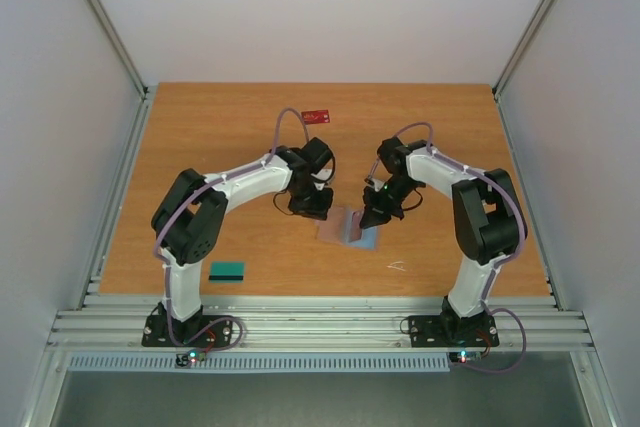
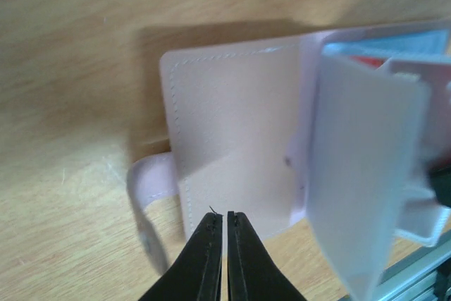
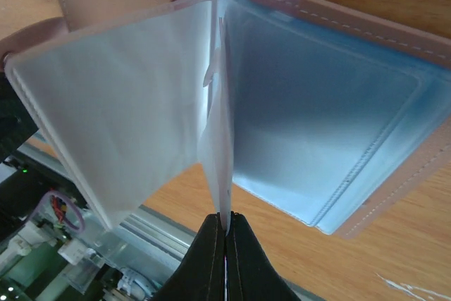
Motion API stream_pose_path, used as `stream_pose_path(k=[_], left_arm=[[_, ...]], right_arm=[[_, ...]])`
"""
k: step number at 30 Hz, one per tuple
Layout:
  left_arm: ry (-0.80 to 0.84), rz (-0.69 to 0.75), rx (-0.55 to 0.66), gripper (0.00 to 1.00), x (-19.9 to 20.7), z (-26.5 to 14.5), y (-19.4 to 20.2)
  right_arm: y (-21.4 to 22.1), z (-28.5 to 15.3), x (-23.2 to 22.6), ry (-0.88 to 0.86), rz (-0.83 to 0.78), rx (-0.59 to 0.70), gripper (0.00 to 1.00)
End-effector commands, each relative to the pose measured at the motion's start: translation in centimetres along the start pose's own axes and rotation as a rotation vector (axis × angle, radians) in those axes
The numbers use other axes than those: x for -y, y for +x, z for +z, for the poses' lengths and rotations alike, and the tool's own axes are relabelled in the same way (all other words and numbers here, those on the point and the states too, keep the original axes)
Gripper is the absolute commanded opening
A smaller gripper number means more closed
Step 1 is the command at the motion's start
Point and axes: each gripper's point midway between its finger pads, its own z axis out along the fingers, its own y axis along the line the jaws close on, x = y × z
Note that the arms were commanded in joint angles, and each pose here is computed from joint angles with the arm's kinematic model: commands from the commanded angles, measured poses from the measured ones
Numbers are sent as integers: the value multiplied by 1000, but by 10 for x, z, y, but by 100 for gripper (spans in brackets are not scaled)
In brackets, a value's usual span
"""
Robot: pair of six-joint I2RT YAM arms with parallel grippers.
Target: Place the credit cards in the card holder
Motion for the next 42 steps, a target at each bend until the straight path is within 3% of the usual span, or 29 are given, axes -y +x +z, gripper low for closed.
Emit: stream_pose_path(k=[1, 11, 20, 29, 42], left_arm=[[-2, 20, -31, 5, -8, 14, 8], [40, 15, -64, 5, -8, 26, 18], [98, -18, -108, 5, -9, 40, 30], [160, -75, -122, 4, -15, 36, 31], [132, -90, 79, 5, 2, -88, 28]], right_arm=[[11, 3, 11, 118, 17, -83, 1], [4, 14, -2, 264, 12, -120, 5], [-1, 28, -41, 242, -21, -121, 19], [-8, 33, -71, 136, -29, -104, 21], [-18, 47, -87, 27, 10, -91, 22]])
